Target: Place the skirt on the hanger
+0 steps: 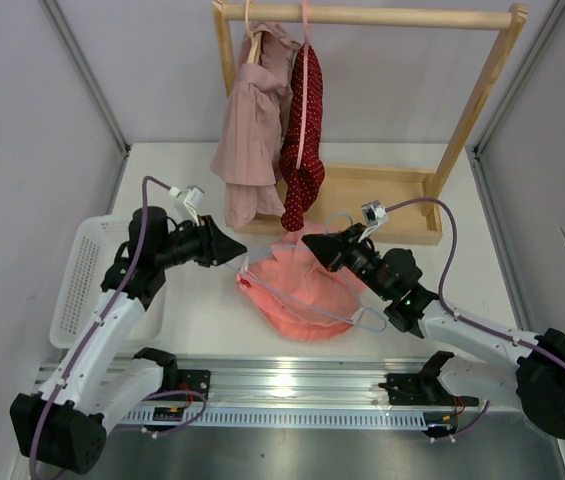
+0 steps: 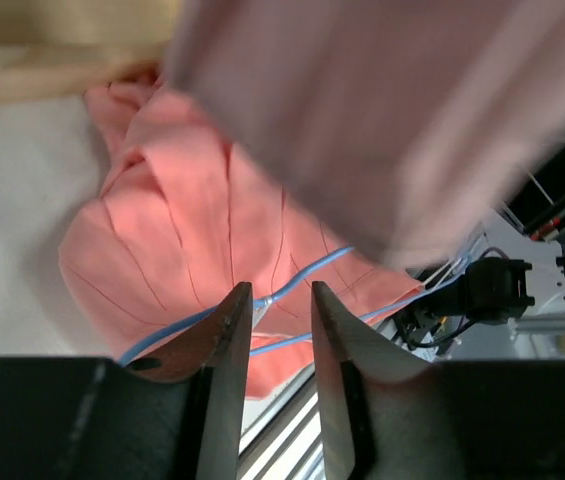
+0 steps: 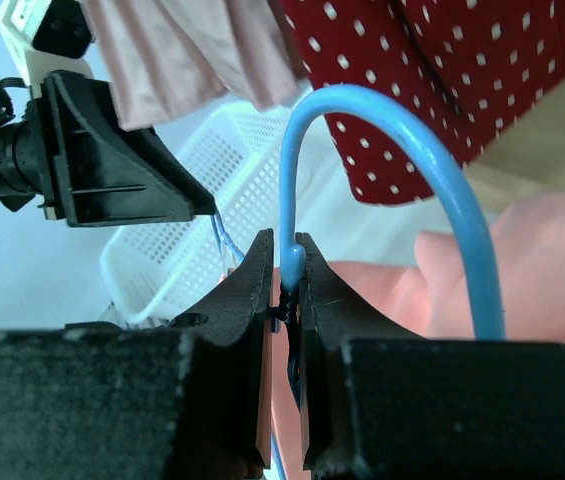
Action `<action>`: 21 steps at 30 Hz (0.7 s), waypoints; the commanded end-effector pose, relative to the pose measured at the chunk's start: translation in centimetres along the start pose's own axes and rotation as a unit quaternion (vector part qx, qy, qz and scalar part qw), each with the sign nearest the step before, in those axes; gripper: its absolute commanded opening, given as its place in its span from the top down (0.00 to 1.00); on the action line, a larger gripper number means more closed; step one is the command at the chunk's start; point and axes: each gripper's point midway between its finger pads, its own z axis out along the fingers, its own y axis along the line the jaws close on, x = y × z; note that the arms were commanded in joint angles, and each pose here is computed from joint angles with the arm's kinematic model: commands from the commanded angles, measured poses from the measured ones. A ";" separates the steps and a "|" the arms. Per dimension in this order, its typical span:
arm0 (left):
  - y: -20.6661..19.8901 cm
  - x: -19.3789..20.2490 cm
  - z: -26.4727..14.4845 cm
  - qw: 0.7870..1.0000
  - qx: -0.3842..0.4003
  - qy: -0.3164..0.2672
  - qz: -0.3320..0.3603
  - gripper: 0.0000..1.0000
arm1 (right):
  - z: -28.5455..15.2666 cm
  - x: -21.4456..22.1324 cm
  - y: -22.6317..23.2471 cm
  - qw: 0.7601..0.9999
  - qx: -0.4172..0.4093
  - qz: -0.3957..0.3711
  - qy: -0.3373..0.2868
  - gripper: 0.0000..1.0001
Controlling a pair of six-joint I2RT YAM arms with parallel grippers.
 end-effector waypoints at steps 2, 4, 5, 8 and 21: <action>-4.7 -2.6 -2.5 0.991 0.039 -0.028 0.127 0.60 | -0.7 -2.9 2.7 0.998 -0.046 -0.021 -0.043 1.00; -6.5 -3.1 -3.2 0.985 0.059 -0.040 0.159 0.58 | -1.0 -3.0 3.0 0.997 -0.052 -0.025 -0.042 1.00; -8.1 -4.1 -3.9 0.978 0.074 -0.055 0.186 0.57 | -1.2 -3.4 3.4 0.997 -0.057 -0.030 -0.046 1.00; -11.4 -5.7 -4.8 0.963 0.115 -0.080 0.232 0.54 | -1.5 -3.9 4.0 0.996 -0.065 -0.040 -0.045 1.00; -16.7 -5.4 1.6 0.902 0.198 0.047 0.380 0.50 | -2.3 -7.7 7.2 0.992 -0.086 -0.068 -0.058 1.00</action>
